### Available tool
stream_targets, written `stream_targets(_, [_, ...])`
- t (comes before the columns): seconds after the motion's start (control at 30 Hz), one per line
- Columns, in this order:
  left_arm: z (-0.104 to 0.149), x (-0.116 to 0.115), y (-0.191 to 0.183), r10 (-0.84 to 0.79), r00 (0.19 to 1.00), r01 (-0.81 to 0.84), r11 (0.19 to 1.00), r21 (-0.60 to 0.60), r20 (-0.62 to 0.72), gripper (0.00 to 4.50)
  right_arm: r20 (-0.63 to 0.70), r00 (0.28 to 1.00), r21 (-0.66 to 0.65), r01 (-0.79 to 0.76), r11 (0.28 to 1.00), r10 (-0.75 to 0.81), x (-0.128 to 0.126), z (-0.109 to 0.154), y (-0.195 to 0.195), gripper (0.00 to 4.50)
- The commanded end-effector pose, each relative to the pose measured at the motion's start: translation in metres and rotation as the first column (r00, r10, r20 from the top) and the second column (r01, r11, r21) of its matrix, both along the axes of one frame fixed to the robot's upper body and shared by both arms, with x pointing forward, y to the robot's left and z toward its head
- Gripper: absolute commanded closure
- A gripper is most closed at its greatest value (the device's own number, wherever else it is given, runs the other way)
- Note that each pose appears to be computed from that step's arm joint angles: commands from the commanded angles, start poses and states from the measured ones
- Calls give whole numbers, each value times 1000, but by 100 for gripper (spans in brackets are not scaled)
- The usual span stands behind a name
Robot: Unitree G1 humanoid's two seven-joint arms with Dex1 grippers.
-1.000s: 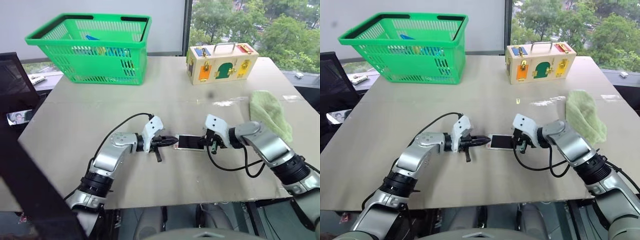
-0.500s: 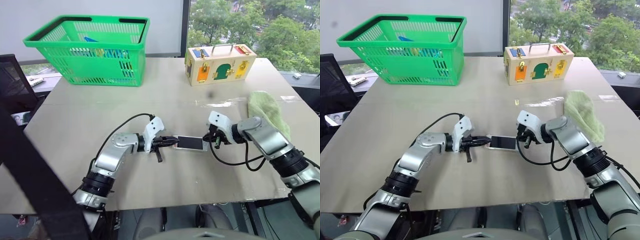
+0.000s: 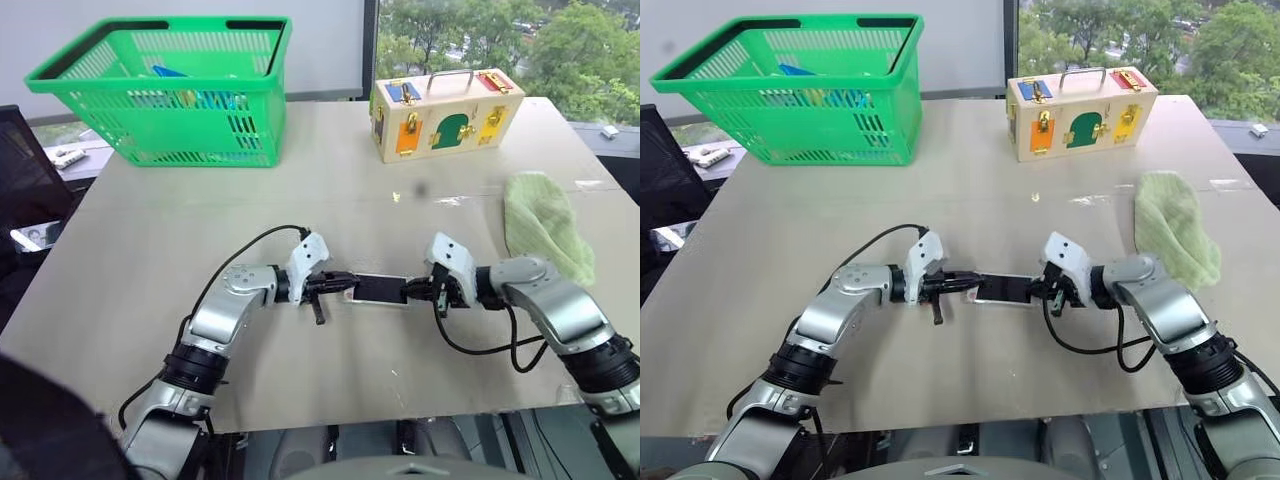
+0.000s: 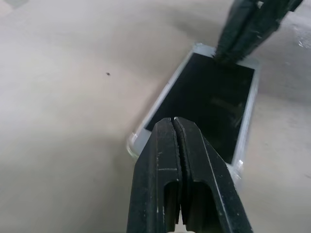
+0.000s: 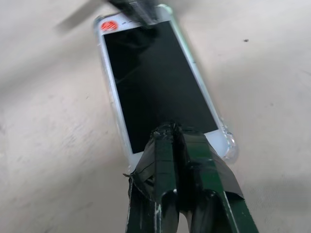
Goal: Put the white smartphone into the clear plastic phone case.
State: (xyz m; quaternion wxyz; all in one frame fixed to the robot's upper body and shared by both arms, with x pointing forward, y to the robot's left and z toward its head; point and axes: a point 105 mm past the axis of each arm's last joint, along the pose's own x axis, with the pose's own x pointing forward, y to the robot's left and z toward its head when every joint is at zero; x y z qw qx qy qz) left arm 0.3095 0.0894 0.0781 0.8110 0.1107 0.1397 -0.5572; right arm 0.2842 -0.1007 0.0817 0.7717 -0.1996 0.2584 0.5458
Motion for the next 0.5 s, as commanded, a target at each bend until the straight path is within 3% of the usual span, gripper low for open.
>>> stream_targets(0.03, [4, 0, -3, -17, 1000, 17, 1000, 1, 6, 445, -130, 992, -112, -13, 994, -2, -16, -37, -3, 450])
stream_targets(0.5, [10, -3, -6, -23, 1000, 23, 1000, 4, 5, 445, -162, 985, -324, -115, 939, 65, -18, -50, -21, 450])
